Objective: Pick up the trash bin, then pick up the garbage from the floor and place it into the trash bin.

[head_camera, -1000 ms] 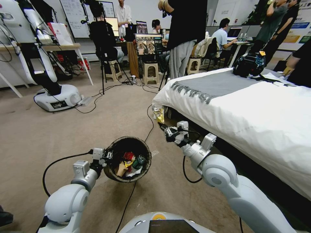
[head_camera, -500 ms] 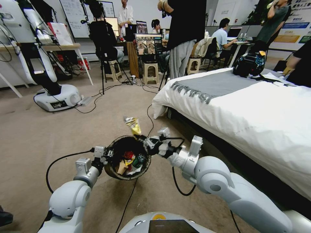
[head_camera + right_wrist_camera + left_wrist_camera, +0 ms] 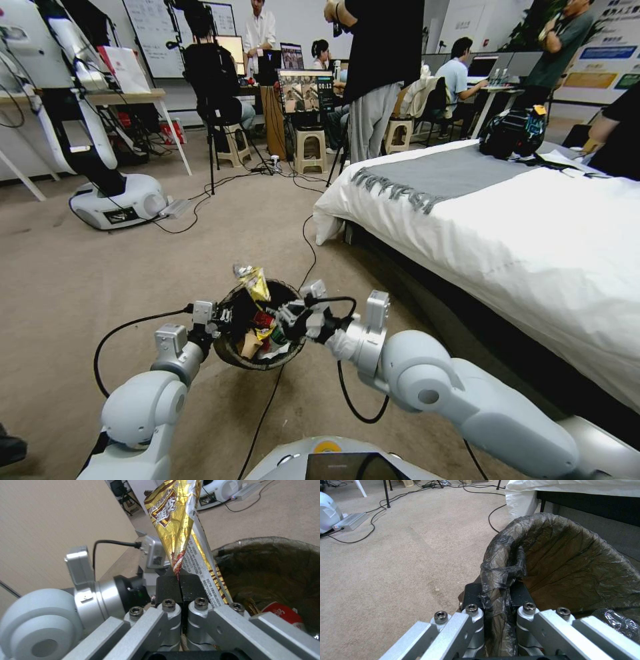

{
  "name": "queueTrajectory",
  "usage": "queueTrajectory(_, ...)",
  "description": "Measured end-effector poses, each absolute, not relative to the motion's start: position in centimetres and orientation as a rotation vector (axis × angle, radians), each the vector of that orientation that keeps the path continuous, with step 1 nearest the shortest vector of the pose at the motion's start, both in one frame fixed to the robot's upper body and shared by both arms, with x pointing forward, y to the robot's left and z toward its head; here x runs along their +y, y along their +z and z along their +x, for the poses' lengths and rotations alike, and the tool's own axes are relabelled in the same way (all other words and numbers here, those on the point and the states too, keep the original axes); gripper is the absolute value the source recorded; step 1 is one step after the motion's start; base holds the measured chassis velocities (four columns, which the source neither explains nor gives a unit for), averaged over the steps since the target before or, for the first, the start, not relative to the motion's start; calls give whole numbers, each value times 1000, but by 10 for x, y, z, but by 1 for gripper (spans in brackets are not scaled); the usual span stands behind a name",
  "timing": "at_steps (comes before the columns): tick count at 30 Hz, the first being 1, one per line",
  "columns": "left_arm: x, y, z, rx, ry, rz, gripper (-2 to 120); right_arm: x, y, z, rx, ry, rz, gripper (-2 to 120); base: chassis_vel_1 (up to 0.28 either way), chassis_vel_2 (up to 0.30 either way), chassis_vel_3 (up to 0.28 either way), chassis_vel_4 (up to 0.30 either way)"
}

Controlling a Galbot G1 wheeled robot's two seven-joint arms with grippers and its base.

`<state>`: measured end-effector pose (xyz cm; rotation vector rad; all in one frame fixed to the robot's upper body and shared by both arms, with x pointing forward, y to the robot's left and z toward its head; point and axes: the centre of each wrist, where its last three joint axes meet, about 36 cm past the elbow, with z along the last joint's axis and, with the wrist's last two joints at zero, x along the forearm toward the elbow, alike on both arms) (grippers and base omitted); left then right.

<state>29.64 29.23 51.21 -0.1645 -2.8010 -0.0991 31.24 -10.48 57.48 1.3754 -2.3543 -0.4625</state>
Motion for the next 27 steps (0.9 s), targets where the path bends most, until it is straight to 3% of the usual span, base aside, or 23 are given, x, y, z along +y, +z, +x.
queueTrajectory(6, 292, 514, 295, -2803, -103, -163, 6, -100, 568, 319, -2378, -441, 1309, 0, 0, 0, 0, 0)
queueTrajectory(12, 292, 515, 295, -2806, -102, -164, 6, -99, 567, 321, -2377, -431, 1305, 26, 0, 0, 0, 0)
queueTrajectory(19, 292, 515, 294, -2807, -101, -165, 6, -97, 567, 323, -2380, -431, 1299, 44, 0, 0, 0, 0)
queueTrajectory(22, 292, 516, 294, -2809, -105, -168, 6, -97, 566, 325, -2388, -431, 1286, 63, 0, 0, 0, 0)
queueTrajectory(27, 292, 517, 294, -2810, -107, -171, 6, -97, 565, 326, -2393, -428, 1280, 76, 0, 0, 0, 0)
